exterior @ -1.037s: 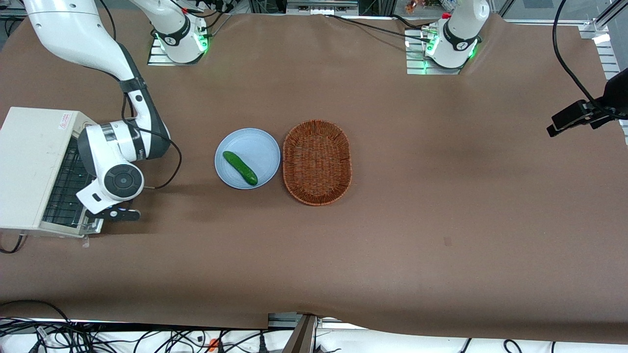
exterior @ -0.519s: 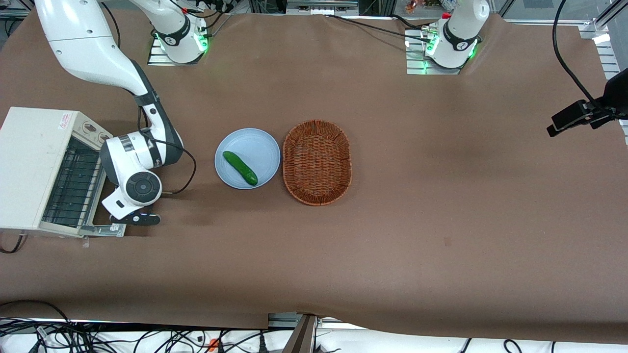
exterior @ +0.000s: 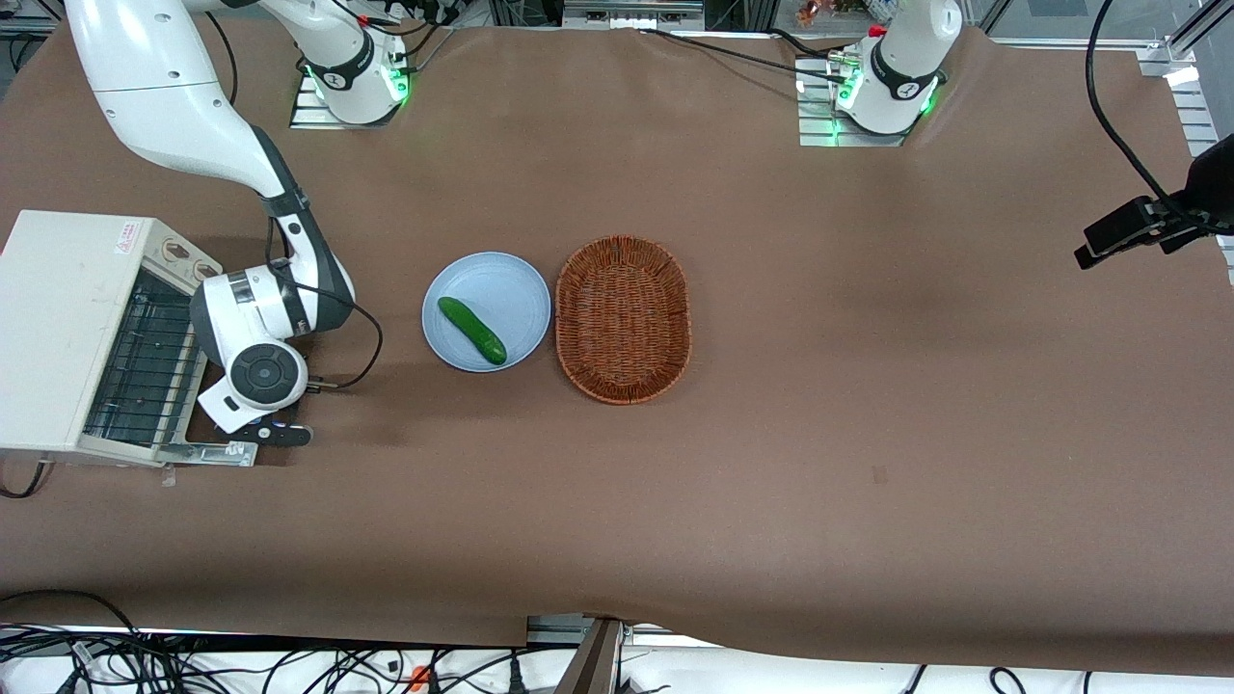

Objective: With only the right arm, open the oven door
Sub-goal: 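Pull the oven door down and outward with the right gripper, then push the door fully open and release it with the right gripper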

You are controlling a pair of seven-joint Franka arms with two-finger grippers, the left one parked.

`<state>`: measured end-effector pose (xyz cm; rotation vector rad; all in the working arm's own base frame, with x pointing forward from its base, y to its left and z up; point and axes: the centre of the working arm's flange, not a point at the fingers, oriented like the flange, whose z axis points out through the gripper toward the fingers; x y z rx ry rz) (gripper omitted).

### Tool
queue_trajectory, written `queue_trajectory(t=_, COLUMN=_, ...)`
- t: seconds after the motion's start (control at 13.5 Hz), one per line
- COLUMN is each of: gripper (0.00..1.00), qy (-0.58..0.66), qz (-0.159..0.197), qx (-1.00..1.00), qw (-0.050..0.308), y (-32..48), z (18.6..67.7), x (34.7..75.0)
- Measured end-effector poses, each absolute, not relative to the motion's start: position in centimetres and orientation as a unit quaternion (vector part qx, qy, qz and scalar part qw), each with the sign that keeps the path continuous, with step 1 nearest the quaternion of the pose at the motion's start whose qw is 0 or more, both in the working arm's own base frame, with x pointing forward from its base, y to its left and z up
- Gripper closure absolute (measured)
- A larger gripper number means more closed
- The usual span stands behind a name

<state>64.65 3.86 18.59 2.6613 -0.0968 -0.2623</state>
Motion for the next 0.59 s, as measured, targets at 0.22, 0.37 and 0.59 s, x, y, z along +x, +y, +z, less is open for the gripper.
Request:
queue_trajectory(t=0.22, gripper=0.99, qy=-0.049, qz=-0.113, qx=0.971, qw=0.204, y=4.5, z=17.3, x=63.7)
queue_trajectory(t=0.37, gripper=0.99, qy=-0.053, qz=-0.117, qx=0.975, qw=0.181, y=5.9, z=17.3, x=63.5)
queue_trajectory(t=0.59, gripper=0.99, qy=-0.046, qz=-0.097, qx=0.980, qw=0.166, y=8.1, z=20.0, x=64.0)
